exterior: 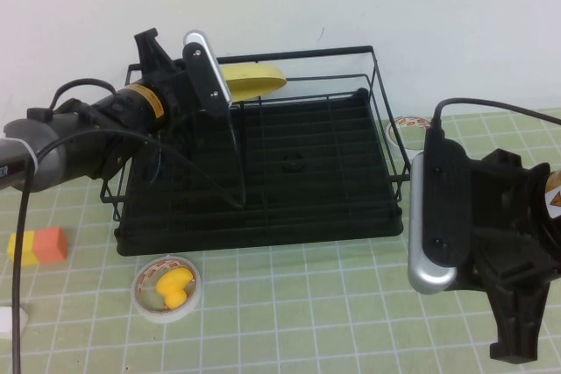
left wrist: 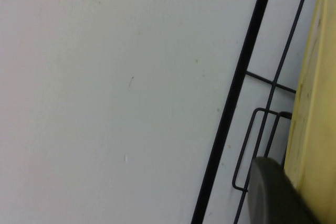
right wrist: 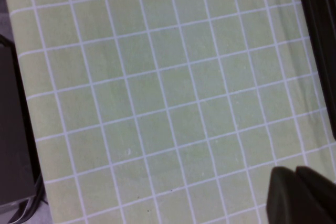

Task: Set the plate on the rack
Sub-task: Place the plate on the rack

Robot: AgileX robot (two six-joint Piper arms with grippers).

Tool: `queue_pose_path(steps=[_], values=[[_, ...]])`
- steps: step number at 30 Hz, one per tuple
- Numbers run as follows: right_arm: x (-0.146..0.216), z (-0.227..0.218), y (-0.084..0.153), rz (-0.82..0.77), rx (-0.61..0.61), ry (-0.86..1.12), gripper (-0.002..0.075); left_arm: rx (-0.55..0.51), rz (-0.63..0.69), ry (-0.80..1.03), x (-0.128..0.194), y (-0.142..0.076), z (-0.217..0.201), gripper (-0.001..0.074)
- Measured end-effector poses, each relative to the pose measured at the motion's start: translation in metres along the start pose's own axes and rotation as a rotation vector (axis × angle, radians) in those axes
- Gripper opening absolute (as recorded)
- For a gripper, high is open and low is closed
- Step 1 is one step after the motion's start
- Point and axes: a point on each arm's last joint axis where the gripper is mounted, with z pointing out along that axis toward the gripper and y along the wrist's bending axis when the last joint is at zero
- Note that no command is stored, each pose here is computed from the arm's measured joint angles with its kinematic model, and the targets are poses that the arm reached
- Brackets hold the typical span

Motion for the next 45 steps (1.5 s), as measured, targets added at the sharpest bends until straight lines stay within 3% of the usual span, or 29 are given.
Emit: queue_pose_path(steps=[14,27,33,35,41,45], values=[[0.001,0.0,0.0,0.001,-0.003,0.011,0.0002,0.004,-0.021,0.032,-0.004,0.014,-0.011,0.0097],[0.001,0.0,0.0,0.025,-0.004,0.013,0.0002,0.096,0.052,0.034,0.005,-0.015,-0.025,0.0097],[0.002,0.0,0.001,0.062,-0.008,0.017,0.0002,0.087,0.05,-0.014,0.01,-0.026,-0.018,0.0101],[0.002,0.0,0.001,0.071,-0.011,0.02,0.0002,0.084,0.049,-0.021,0.01,-0.027,-0.018,0.0144],[0.003,0.0,0.003,0.076,-0.03,0.038,0.0002,0.062,-0.004,-0.029,0.01,-0.027,-0.016,0.0457],[0.005,-0.001,0.002,0.084,-0.015,0.051,0.0002,0.036,-0.022,-0.036,0.007,-0.021,-0.019,0.0496]])
